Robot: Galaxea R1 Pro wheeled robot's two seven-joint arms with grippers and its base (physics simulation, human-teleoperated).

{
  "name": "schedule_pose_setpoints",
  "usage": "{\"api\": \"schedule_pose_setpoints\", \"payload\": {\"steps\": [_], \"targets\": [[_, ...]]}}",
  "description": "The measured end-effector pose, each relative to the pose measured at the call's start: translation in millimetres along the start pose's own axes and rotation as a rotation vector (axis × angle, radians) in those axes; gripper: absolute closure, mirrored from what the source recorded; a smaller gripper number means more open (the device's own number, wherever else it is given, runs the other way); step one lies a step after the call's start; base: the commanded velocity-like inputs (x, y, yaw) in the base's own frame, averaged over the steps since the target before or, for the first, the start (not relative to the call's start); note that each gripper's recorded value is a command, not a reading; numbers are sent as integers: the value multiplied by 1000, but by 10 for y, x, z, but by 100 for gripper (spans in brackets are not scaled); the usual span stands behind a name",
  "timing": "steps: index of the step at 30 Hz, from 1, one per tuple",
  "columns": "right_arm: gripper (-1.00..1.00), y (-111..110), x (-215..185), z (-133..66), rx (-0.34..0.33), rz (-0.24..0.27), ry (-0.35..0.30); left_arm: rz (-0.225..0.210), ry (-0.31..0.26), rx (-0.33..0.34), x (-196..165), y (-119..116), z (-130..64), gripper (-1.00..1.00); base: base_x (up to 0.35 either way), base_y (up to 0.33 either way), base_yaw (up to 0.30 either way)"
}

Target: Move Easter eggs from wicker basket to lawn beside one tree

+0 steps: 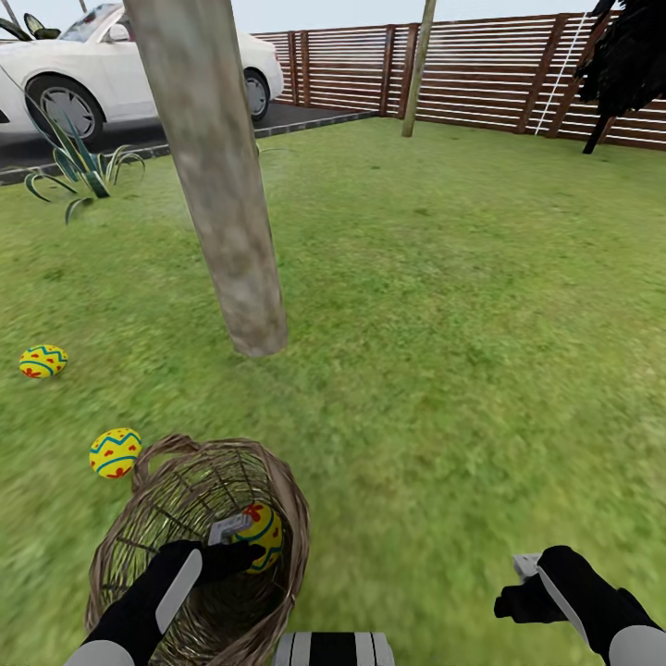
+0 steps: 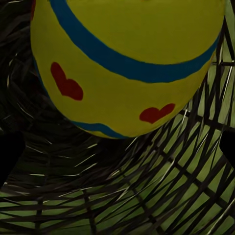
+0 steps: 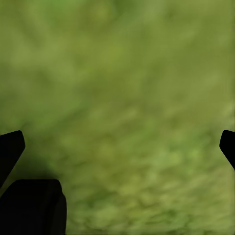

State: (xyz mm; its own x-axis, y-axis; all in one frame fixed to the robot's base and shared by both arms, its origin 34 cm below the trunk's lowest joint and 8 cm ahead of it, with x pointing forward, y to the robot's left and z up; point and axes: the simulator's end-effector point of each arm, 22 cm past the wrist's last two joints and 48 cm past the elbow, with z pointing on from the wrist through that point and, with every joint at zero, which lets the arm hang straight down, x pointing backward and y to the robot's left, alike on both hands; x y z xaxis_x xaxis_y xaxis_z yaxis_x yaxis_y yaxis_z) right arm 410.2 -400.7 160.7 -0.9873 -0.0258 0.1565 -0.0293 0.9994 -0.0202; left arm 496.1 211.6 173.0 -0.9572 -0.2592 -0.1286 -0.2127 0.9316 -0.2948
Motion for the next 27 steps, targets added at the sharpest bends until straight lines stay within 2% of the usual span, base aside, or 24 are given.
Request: {"api": "schedule_pose_setpoints", "payload": {"steps": [5,13,17,21,27], "targets": [[-100,0,0,0,0,-1,0,-1,-1,1,-2,0,-1,-100,0,0,0],[-100,4,94,130,1,-3,33,-11,29,-8,118,58,113,-100,0,0,0],[-100,5,94,130,0,-3,33,-10,26,-6,111,53,114,-100,0,0,0],[-100,5,94,130,0,-3,33,-9,1,-7,57,56,116,-100,0,0,0],[-100,10,95,131,0,-4,34,-7,-1,-8,60,56,120,-100,0,0,0]]}}
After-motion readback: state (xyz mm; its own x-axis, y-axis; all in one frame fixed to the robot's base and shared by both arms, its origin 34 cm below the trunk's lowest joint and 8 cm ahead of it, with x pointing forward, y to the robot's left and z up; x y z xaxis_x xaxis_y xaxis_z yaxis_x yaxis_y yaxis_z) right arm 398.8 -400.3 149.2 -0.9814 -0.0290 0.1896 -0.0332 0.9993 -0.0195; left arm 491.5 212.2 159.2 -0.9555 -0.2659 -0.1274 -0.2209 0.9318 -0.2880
